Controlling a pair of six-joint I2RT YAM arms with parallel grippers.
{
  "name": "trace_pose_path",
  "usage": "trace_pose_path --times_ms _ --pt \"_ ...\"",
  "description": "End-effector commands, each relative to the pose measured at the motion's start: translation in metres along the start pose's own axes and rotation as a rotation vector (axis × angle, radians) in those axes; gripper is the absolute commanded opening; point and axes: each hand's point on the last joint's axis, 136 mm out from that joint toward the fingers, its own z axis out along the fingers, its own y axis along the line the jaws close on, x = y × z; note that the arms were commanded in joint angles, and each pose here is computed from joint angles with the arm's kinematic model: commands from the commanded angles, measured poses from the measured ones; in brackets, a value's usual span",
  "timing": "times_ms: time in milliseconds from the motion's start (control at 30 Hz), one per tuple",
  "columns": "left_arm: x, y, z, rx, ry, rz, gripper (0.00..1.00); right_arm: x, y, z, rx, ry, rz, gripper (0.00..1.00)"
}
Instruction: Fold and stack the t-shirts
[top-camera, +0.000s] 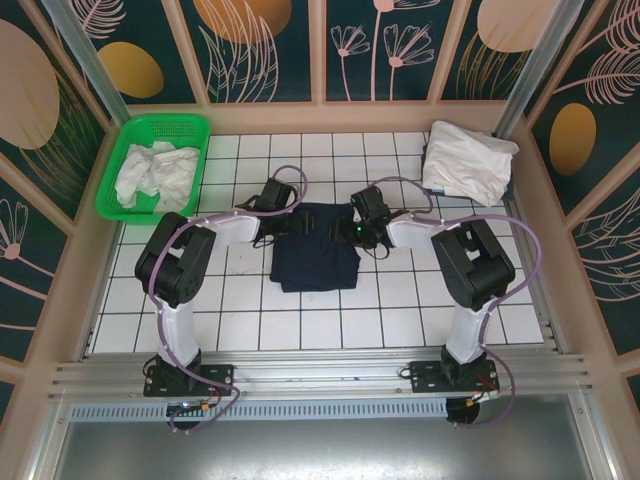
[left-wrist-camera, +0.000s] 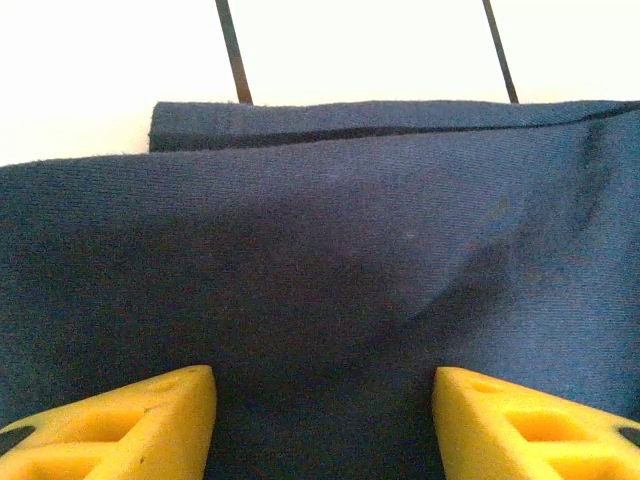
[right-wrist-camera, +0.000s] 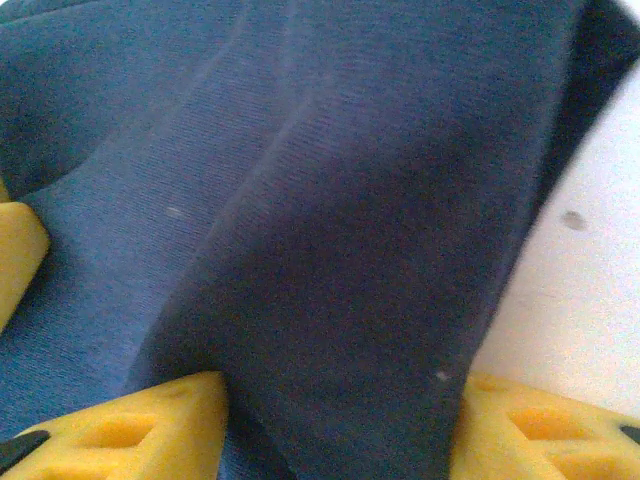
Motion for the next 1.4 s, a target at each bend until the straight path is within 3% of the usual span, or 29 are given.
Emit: trace_pose_path --times_ms 0,167,233,400,633,800,1067,1367 --pt "0.008 -0.003 0.011 0.029 0.027 0.007 0.59 0.002 0.003 0.010 0.025 0.014 0.013 0.56" --pt "0.008 -0.003 0.010 0.023 0.039 0.019 0.59 0.002 0.014 0.008 -0.050 0.008 0.034 0.54" --pt "0.008 -0.001 0.010 0.014 0.044 0.019 0.58 -0.003 0.008 0.003 0.004 -0.006 0.036 0.45" --pt "0.011 -0.002 0.013 0.016 0.075 0.026 0.58 -0.016 -0.014 -0.020 0.116 -0.095 0.019 0.45" --pt "0.015 0.004 0.013 -0.027 0.117 0.030 0.57 0.001 -0.018 0.003 0.102 -0.008 -0.008 0.49" --pt "0.018 0.008 0.016 -0.046 0.130 0.018 0.57 0.007 -0.034 0.007 0.194 -0.007 -0.003 0.52" --pt "0.022 0.012 0.017 -0.066 0.144 0.021 0.56 0.013 -0.056 0.001 0.352 -0.029 -0.020 0.69" --pt "0.024 0.014 0.019 -0.072 0.148 0.031 0.56 0.015 -0.049 -0.008 0.401 -0.042 -0.037 0.67"
